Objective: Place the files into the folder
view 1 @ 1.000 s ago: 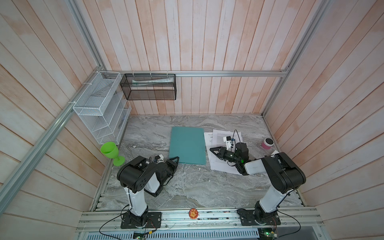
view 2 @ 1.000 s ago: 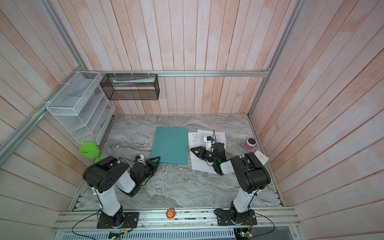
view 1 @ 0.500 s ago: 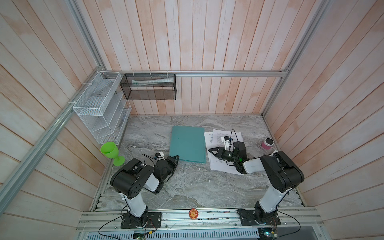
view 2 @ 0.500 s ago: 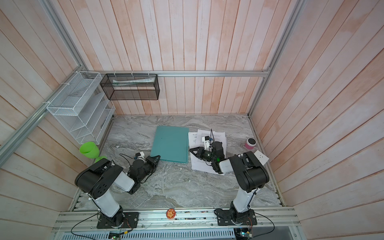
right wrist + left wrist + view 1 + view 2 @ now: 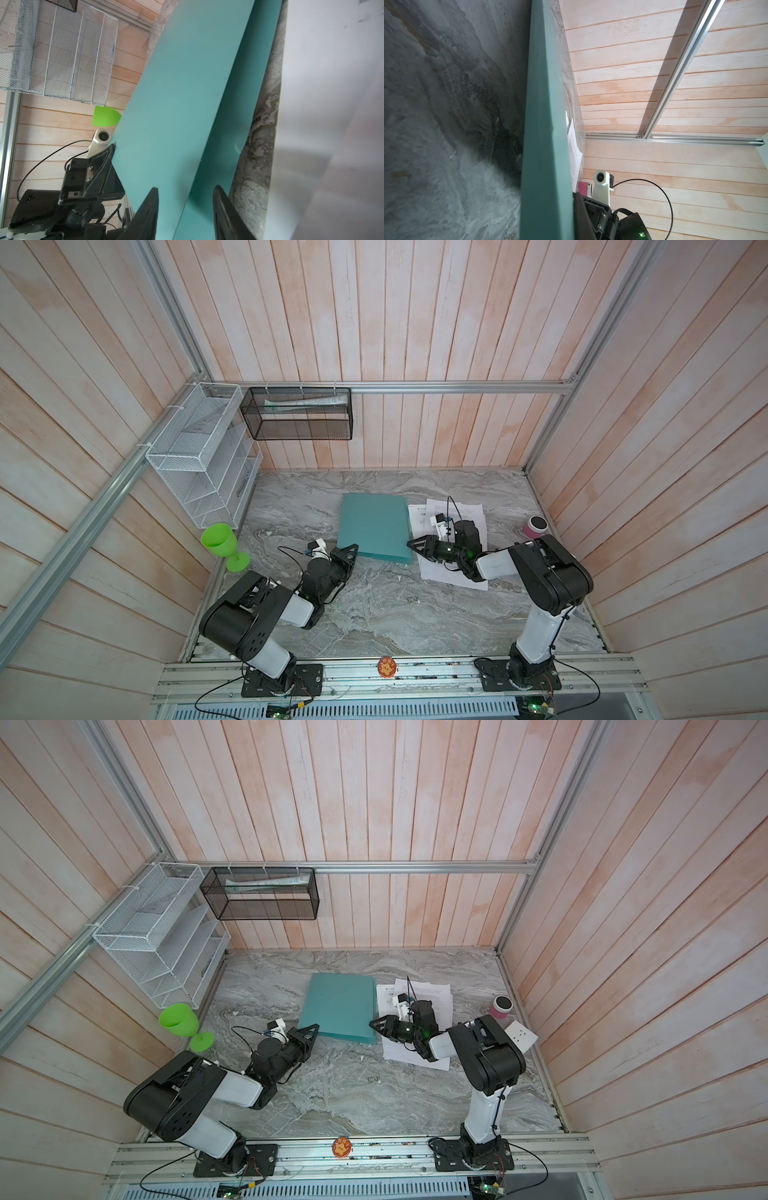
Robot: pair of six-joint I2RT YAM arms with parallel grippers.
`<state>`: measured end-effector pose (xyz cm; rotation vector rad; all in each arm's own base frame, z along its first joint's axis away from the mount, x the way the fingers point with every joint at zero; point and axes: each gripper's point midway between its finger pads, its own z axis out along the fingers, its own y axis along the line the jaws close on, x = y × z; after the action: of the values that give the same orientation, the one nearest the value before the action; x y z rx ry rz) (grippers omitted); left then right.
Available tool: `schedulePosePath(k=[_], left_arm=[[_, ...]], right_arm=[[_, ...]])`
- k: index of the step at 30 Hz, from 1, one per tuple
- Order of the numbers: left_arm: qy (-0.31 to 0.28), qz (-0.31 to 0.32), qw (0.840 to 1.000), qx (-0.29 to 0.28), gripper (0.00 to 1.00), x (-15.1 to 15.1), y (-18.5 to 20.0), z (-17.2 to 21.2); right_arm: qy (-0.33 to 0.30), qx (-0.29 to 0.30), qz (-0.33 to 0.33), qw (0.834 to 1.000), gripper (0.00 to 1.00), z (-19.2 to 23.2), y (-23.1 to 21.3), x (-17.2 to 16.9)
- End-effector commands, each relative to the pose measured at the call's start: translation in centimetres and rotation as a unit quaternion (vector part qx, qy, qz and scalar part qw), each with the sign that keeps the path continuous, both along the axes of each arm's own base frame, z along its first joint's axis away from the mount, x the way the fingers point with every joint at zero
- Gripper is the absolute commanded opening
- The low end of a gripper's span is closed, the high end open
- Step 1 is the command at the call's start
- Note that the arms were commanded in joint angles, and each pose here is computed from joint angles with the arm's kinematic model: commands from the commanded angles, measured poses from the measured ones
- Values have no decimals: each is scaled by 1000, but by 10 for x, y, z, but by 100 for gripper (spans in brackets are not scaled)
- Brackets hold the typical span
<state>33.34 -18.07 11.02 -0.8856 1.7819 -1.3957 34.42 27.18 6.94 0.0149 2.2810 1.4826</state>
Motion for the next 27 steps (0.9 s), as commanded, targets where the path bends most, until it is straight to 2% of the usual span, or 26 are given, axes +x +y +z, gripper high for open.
schedulePosePath(k=[1,8,13,15,16,17,18,20,21,24,27], left_arm=[[-7,-10,1000,-6,0,-4,-3,6],[-8,-23,1000,-7,0,-6,-9,7],[-2,-31,999,-9,0,-9,-11,3],[2,-34,999,-7,0,-12,-11,0],[5,-36,999,-4,0,-13,-10,-2],[13,-38,999,3,0,-15,-10,-6],[21,-43,999,13,11,-17,-10,-10],[40,-61,996,53,45,-21,-10,-19],[55,-71,993,80,56,-23,-9,-25],[79,-101,972,197,72,-26,-3,-23],[74,-109,952,277,84,-31,6,-4]], right_arm=[[4,19,20,1000,41,1,10,1],[12,68,37,997,38,9,22,1],[12,102,48,994,31,19,34,3],[14,111,51,992,24,23,37,4],[15,114,52,992,17,23,38,3],[14,116,54,992,1,25,39,3],[15,118,54,991,0,26,40,3],[15,122,58,991,0,31,43,2],[17,122,59,991,0,32,44,1],[25,118,64,991,0,38,50,0],[40,102,58,992,0,39,55,0]])
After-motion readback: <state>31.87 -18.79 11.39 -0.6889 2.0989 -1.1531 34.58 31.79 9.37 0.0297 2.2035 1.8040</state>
